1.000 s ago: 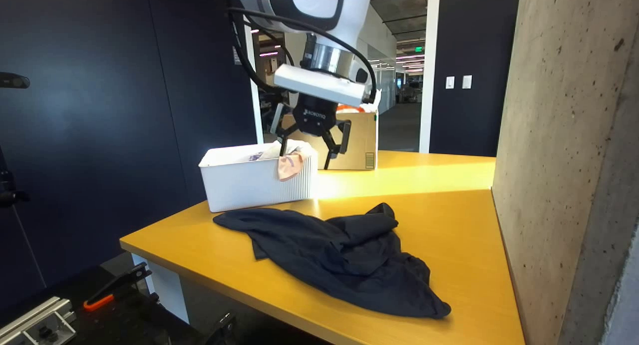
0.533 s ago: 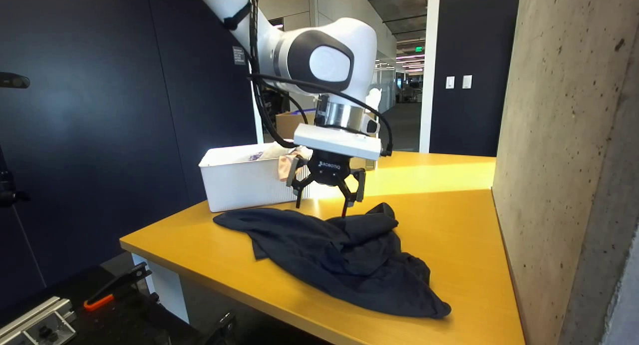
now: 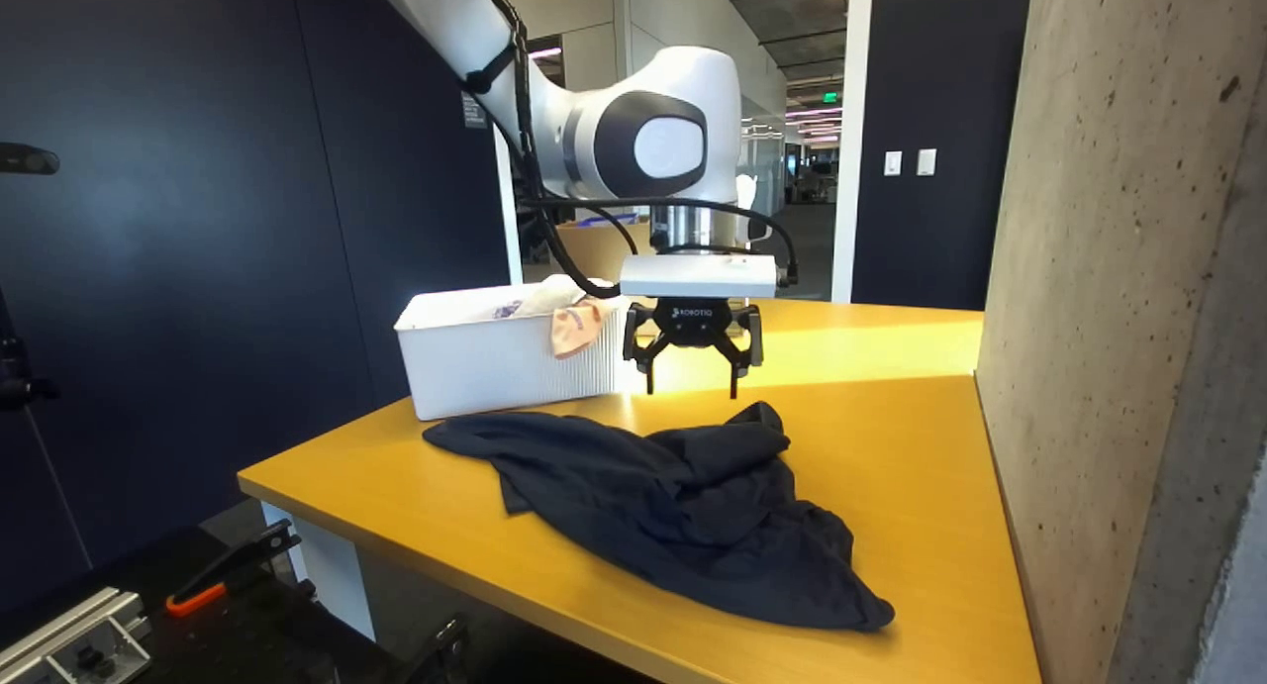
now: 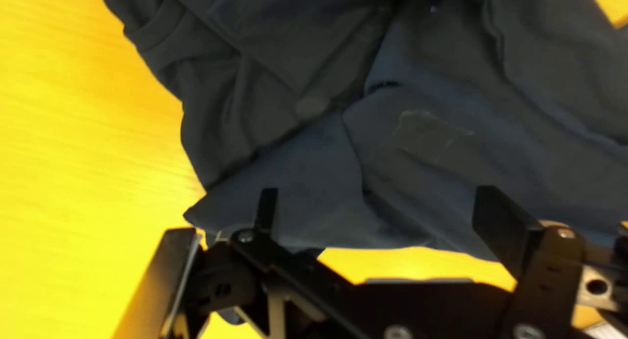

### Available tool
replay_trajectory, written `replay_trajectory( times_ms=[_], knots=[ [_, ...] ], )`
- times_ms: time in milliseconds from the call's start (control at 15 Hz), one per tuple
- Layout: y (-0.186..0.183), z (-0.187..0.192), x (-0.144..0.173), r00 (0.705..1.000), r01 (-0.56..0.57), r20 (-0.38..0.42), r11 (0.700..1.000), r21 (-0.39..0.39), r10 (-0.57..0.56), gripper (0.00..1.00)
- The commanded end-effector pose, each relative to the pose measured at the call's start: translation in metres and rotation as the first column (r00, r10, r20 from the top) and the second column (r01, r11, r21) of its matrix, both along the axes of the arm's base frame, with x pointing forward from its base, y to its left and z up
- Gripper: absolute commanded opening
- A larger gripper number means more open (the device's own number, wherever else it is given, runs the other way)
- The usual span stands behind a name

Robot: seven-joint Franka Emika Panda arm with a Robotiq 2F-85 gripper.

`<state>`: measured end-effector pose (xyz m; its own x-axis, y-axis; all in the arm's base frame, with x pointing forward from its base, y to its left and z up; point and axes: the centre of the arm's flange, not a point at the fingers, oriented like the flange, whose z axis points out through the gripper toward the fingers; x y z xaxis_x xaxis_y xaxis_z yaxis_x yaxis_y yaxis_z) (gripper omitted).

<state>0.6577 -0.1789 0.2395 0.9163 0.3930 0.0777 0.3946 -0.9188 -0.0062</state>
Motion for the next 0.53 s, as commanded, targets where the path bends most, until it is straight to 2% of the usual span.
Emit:
replay_trajectory(
  times_ms=[0,467],
  knots=[
    [0.000,-0.008,0.056,0.997,0.021,0.070,0.998,-0.052,-0.018,1.00],
    [-0.015,-0.013,0.125,0.974,0.133,0.187,0.991,-0.021,-0.127,1.00]
  ],
)
